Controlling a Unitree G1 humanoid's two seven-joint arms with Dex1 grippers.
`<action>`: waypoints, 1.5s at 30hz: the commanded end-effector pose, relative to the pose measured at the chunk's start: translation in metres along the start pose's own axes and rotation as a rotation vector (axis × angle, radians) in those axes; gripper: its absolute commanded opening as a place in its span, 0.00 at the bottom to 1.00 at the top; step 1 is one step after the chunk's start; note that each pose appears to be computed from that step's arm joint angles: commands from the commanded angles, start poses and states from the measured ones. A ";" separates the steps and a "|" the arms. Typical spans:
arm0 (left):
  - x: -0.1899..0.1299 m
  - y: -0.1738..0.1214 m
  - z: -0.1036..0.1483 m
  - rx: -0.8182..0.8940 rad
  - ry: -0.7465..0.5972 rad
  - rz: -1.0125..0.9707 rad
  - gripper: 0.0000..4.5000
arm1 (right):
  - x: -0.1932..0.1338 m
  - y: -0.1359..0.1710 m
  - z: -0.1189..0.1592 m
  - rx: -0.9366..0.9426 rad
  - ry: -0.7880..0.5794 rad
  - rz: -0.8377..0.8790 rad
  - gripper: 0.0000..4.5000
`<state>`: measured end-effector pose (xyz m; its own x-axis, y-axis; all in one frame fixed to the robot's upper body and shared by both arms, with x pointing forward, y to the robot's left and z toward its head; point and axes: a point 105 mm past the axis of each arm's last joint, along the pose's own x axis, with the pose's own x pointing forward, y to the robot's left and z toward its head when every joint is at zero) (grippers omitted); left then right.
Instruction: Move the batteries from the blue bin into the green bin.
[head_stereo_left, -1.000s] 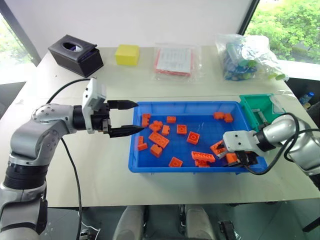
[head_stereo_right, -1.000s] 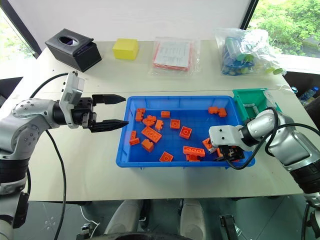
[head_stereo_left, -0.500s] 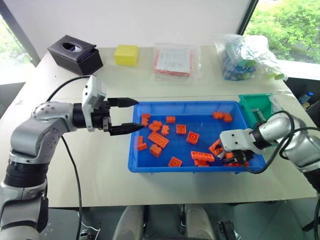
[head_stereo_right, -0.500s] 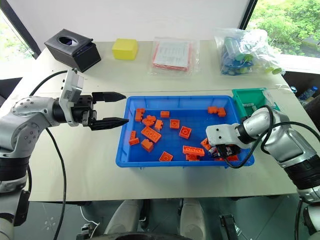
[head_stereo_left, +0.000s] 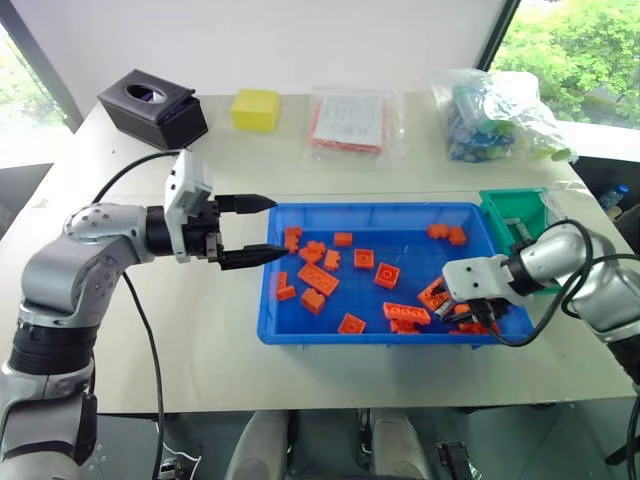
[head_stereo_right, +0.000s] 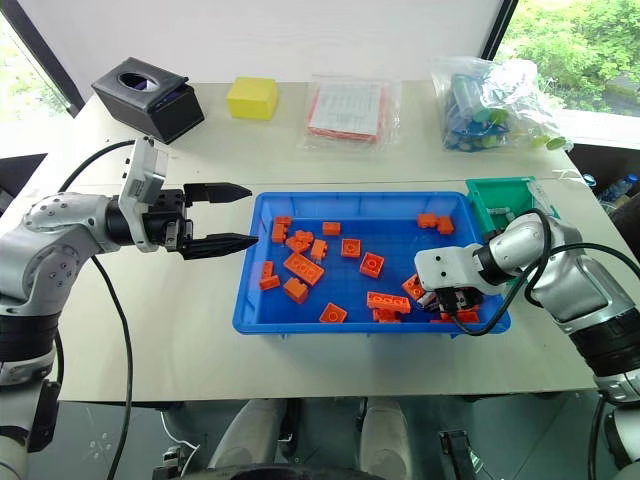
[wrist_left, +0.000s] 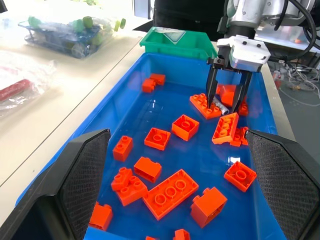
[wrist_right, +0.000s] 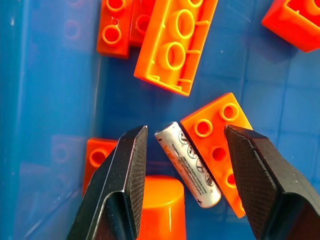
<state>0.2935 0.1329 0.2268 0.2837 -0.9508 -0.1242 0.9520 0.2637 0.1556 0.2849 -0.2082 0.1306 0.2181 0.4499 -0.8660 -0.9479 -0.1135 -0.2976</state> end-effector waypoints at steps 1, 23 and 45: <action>-0.001 0.001 0.013 0.051 -0.021 0.001 1.00 | -0.016 -0.004 0.005 -0.023 -0.002 -0.057 0.56; 0.002 0.000 0.013 0.057 -0.019 -0.027 1.00 | -0.002 0.005 -0.005 0.000 0.024 -0.027 0.56; 0.000 0.002 0.013 0.056 -0.025 -0.012 1.00 | 0.004 0.003 0.000 0.002 -0.001 -0.026 0.00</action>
<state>0.2967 0.1317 0.2275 0.2732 -0.9538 -0.1254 0.9546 0.2526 0.1580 0.2811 -0.2073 0.1206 0.2164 0.4466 -0.8682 -0.9516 -0.1021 -0.2898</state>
